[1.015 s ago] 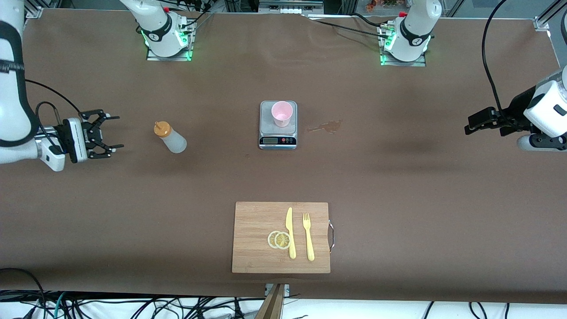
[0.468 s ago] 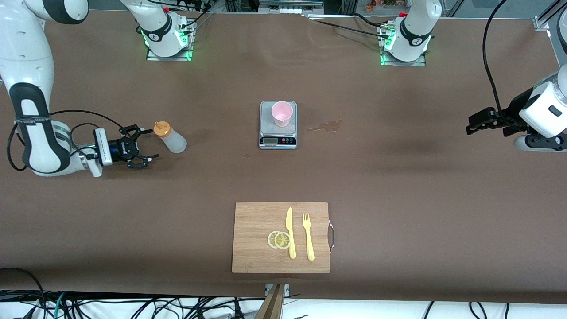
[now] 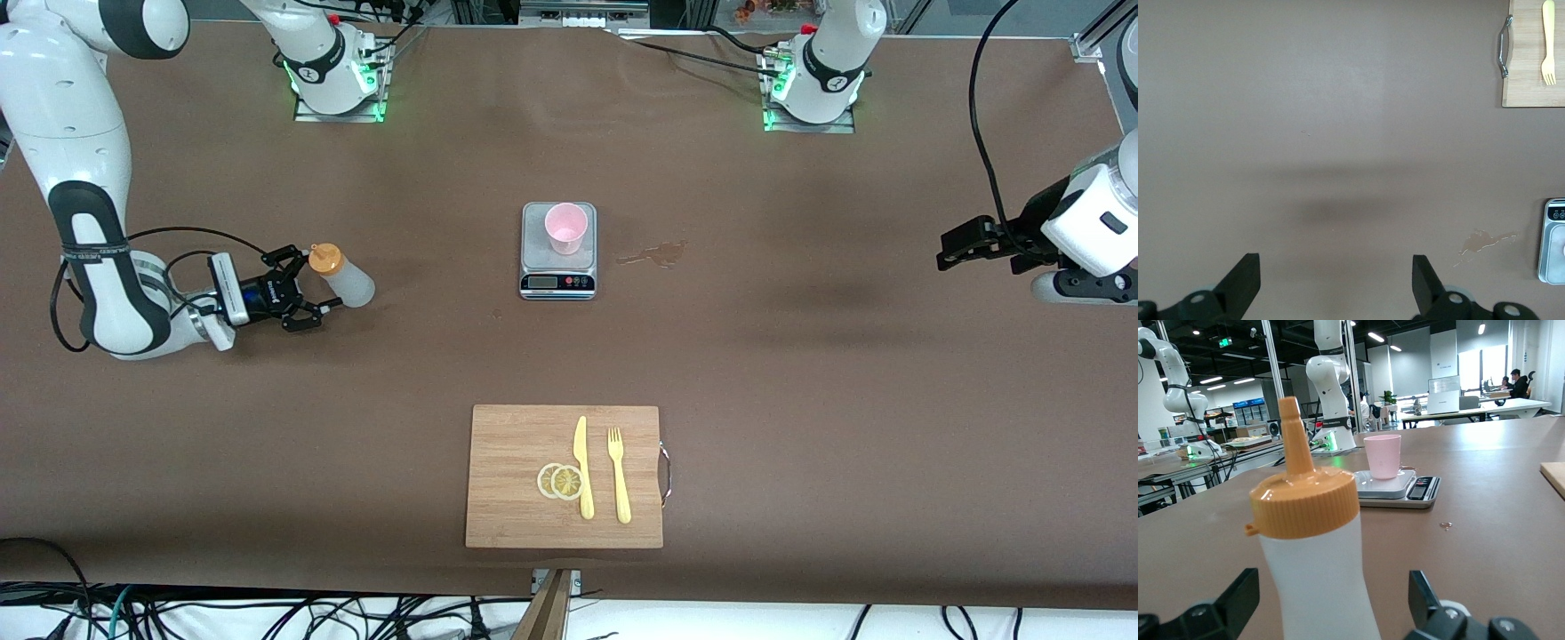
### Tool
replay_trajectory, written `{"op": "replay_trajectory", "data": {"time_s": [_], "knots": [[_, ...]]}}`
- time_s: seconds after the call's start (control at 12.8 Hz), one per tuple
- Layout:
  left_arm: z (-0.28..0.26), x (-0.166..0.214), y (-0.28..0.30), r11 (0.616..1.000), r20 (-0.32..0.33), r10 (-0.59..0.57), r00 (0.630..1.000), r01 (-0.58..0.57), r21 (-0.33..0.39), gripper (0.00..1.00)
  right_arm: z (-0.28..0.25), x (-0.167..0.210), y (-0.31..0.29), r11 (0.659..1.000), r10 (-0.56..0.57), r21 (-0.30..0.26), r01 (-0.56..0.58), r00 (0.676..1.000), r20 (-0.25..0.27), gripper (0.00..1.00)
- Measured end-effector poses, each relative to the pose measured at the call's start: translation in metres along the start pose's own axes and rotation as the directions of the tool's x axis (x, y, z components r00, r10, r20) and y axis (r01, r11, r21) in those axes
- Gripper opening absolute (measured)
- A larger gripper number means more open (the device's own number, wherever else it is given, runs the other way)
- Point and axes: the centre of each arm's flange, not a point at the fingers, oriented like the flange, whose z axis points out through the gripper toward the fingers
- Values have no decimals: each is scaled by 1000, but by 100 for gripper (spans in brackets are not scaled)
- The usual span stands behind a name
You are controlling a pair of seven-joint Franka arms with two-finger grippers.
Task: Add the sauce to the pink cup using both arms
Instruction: 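Grasp the white sauce bottle with the right gripper, then lift the sauce bottle and tilt its nozzle over the pink cup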
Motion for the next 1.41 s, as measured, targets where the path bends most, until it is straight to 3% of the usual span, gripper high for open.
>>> {"op": "replay_trajectory", "data": {"time_s": [0.08,0.31,0.39,0.62,0.78,1.09,1.25,1.41], "knots": [[1,0,0,1000,1,0,1000,0,0,100,5,-4,1,1000,3,8,-3,1000,-4,97],[2,1,0,1000,4,0,1000,0,0,100,9,-11,0,1000,14,14,-14,1000,-11,59],[2,1,0,1000,4,1,1000,-1,0,100,10,-11,0,1000,23,14,-23,1000,-13,52],[2,1,0,1000,5,1,1000,-1,0,100,9,-1,7,986,169,12,-169,985,-22,51],[2,1,0,1000,5,1,1000,-1,0,100,9,23,23,972,235,9,-235,972,3,51],[3,1,0,1000,5,1,1000,-1,0,100,36,114,69,957,289,-34,-288,939,185,51],[3,1,0,1000,5,1,1000,-1,0,100,63,154,86,949,312,-61,-309,898,309,51],[3,1,0,1000,5,1,1000,-1,0,100,95,174,99,941,333,-82,-329,855,398,51]]}}
